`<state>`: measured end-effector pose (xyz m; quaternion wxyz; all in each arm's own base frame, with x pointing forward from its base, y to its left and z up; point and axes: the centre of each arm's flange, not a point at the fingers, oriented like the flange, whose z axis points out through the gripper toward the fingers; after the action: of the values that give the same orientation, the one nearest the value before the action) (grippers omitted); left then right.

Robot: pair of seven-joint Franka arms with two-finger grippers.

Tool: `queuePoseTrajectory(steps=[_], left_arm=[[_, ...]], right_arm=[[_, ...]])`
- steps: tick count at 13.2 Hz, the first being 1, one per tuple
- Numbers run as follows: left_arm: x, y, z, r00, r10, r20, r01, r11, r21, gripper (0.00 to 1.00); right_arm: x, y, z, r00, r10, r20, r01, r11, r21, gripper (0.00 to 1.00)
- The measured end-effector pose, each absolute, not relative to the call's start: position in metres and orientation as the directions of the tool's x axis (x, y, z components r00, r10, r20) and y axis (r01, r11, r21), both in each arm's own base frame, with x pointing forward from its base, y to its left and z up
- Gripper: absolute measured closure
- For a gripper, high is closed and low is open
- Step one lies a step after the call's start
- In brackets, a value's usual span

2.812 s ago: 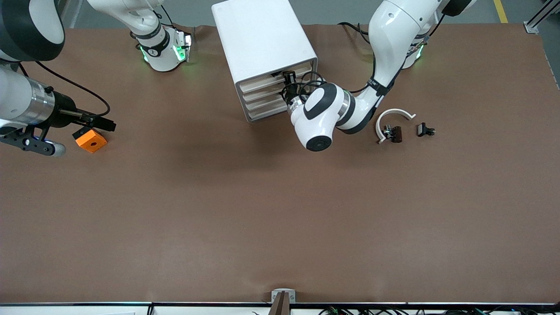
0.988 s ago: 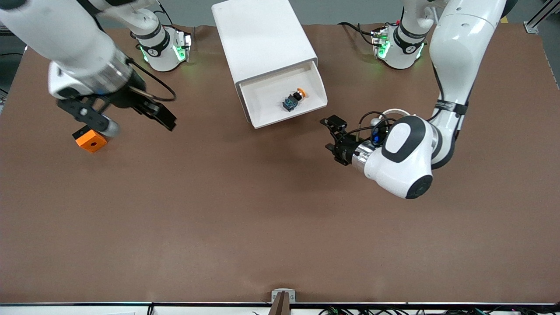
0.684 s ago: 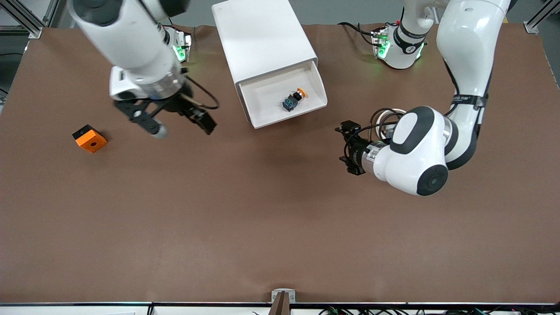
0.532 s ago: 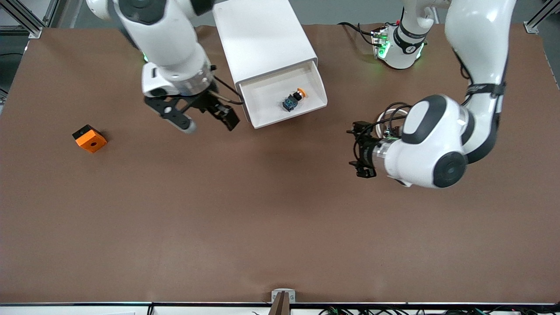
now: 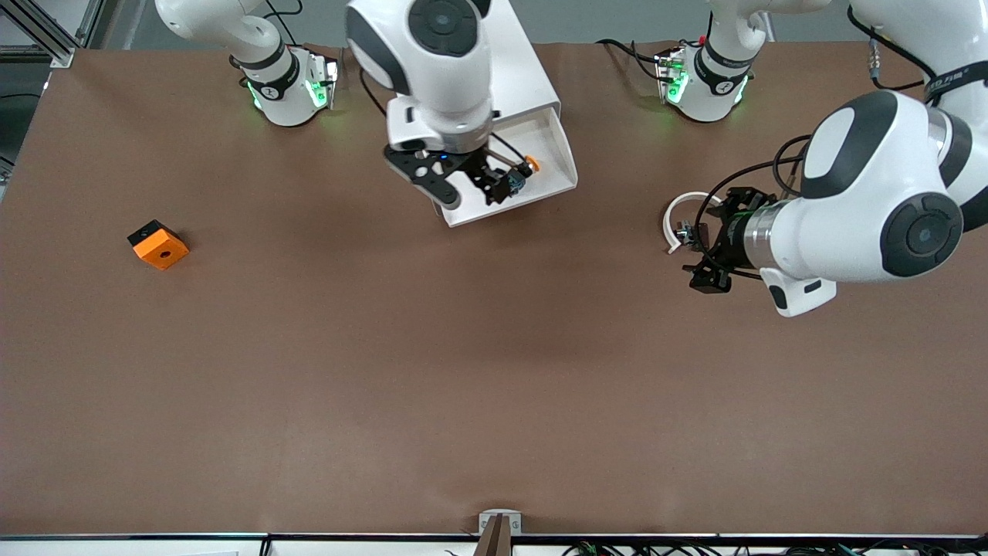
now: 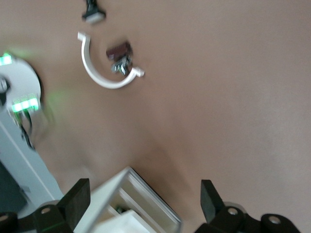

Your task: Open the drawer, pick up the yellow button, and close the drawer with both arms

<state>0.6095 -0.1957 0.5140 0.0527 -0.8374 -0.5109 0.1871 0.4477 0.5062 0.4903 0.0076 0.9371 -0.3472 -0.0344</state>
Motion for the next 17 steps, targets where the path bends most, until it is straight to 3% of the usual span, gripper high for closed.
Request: queuePoseTrajectory(steps=[3,7,17], left_arm=[[0.594,-0.189,0.532,0.595,0.759,-0.264,0.726,-0.649,-0.228,0.00],[0.578,-0.179,0.538,0.762,0.596,-0.254,0.565,-0.803,-0.189,0.00],[0.547,-0.153,0.526,0.929,0.326,-0.174,0.320,-0.945,-0.062,0.00]], right_arm=[[0.427,0.540,0.466,0.755,-0.655,-0.022,-0.655,-0.756,0.026,0.00],[0.418,0.548,0.462,0.743,-0.669,-0.006,-0.669,-0.743,0.025,0.00],[0.410,0.548,0.417,0.754,-0.657,-0.004,-0.656,-0.753,0.047,0.00]])
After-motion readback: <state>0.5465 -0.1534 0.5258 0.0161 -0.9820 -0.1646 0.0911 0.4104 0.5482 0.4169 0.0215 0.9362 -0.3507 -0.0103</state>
